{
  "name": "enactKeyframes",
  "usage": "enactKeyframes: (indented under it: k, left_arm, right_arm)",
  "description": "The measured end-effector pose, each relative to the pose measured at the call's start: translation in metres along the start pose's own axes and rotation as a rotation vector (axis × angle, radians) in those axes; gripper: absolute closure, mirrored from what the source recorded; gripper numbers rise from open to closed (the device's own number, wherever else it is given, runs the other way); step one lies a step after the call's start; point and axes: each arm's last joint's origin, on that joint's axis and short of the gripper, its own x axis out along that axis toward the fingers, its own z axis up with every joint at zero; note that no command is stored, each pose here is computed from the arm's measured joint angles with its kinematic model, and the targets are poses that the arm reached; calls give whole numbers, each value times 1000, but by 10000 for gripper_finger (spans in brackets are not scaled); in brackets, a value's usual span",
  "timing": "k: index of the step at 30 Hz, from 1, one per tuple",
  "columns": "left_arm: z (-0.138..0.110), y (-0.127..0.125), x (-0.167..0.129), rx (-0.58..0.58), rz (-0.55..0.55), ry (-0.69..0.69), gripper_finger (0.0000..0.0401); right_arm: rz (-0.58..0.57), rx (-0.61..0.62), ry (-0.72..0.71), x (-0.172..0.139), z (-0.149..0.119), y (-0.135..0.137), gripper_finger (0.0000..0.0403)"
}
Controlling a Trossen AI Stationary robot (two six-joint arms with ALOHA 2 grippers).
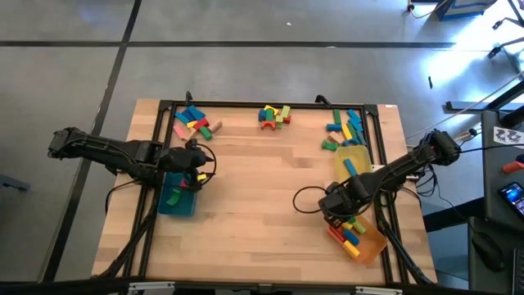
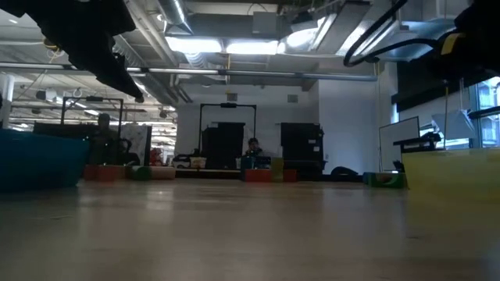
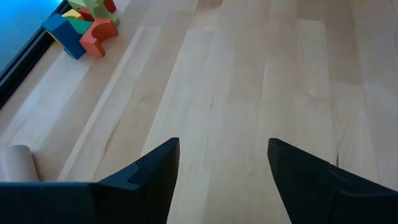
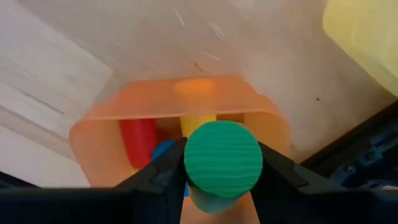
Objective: Sort blocks by size
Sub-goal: Put the green cylindrical block into the orange bin
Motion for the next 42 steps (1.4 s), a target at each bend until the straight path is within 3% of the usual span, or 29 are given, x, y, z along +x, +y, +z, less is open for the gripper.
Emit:
enactKeyframes:
  k: [7,22,42]
  left_arm:
    - [0,0,0,-1,0,0,171]
    - [0,0,0,-4,0,0,171]
    - [0,0,0,-1,0,0,171]
  right_arm:
    - [-10,36,35,3,-12,2,254]
    - [-60,15,-43,5,-19,1,251]
    - [-103,147,-76,4,-19,-4,246]
